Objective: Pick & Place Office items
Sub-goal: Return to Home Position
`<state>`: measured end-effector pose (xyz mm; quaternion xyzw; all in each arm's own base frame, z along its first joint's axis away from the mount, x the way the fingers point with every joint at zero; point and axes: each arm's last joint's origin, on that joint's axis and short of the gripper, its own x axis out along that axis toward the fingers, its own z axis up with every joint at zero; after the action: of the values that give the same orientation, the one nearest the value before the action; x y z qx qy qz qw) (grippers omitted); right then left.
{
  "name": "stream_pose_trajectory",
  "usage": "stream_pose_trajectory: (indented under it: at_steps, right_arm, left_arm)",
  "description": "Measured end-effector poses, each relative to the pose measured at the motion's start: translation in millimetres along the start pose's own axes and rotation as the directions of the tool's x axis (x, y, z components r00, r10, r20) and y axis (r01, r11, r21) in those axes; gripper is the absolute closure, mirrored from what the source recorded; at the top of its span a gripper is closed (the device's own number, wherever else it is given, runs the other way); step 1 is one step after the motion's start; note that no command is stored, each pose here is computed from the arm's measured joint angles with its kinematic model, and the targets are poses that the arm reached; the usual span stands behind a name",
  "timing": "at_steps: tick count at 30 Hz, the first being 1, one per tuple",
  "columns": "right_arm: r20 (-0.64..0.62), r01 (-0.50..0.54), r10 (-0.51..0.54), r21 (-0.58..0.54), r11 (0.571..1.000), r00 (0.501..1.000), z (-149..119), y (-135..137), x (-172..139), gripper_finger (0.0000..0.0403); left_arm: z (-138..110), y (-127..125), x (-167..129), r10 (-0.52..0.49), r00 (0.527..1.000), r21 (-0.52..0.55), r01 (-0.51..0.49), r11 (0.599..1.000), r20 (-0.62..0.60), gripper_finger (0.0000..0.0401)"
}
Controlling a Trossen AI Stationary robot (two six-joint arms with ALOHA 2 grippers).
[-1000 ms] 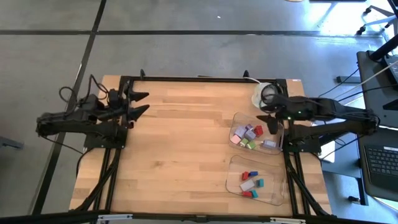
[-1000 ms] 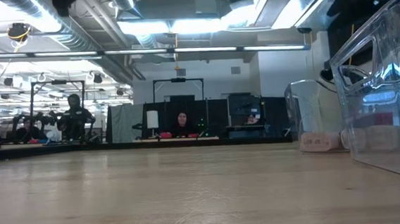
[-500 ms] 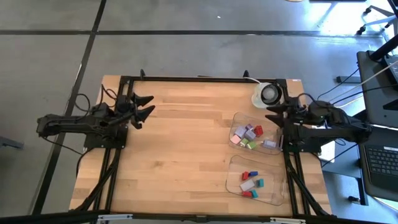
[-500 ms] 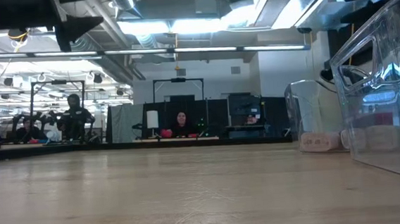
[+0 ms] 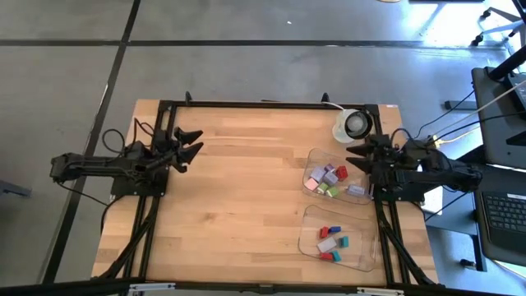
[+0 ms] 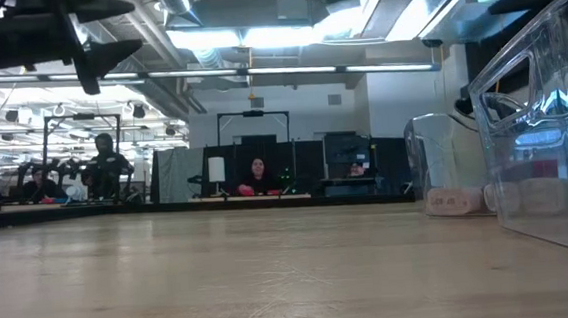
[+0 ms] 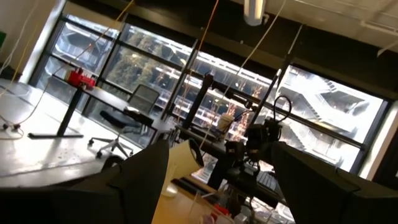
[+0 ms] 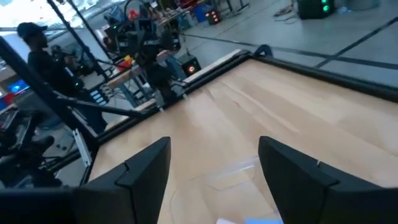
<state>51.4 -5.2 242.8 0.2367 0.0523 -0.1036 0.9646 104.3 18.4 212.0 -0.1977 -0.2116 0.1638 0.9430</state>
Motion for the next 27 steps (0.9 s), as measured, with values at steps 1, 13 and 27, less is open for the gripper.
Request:
stream_pose_trajectory:
  at_steps: [1, 13, 27]
  right_arm:
    - [0.0, -0.008, 0.008, 0.0, 1.0, 1.0, -2.5, -0.6, 2.8, 0.0156]
    - [0.122, -0.161, 0.16, 0.002, 0.987, 0.98, -27.9, -5.4, 34.5, 0.0156]
    - [0.216, -0.27, 0.263, 0.006, 0.963, 0.94, -52.1, -13.4, 51.1, 0.0156]
  left_arm:
    - [-1.7, 0.9, -0.6, 0.001, 1.0, -0.006, -0.001, 1.0, -0.002, 0.0121]
    - [-8.9, 4.6, -3.3, 0.003, 1.0, 0.005, -0.003, 1.0, -0.006, 0.012]
    - [-11.0, 5.4, -3.3, 0.011, 1.0, 0.034, -0.01, 0.999, -0.027, 0.012]
